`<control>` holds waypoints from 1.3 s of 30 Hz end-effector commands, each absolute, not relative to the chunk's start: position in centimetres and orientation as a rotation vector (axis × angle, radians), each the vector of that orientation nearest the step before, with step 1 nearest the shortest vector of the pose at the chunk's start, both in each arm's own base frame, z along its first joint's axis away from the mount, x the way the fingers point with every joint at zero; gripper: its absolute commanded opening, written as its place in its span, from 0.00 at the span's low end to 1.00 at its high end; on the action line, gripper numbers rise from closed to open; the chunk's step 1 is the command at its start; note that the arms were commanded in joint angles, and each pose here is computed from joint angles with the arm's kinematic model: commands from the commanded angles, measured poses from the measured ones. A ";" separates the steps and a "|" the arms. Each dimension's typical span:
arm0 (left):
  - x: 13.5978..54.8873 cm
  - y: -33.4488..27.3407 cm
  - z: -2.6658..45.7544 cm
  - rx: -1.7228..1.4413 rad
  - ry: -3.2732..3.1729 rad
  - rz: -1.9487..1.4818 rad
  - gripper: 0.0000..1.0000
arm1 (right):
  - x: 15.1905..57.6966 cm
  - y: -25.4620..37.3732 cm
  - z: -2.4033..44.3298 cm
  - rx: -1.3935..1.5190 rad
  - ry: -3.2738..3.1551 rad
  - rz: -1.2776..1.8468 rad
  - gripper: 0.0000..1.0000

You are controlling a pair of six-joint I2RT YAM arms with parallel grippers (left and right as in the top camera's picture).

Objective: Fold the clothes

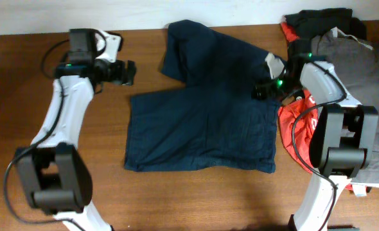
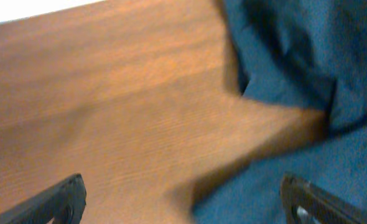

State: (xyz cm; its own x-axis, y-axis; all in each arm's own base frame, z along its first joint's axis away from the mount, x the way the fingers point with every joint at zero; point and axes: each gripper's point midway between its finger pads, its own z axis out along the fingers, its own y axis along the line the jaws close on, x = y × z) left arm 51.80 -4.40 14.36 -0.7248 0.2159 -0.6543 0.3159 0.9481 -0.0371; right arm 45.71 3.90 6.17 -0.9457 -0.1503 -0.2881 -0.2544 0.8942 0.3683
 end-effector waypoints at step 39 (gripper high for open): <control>57.1 -15.5 0.2 0.472 2.335 -0.289 0.13 | 45.9 13.1 12.1 -0.639 2.670 0.713 0.68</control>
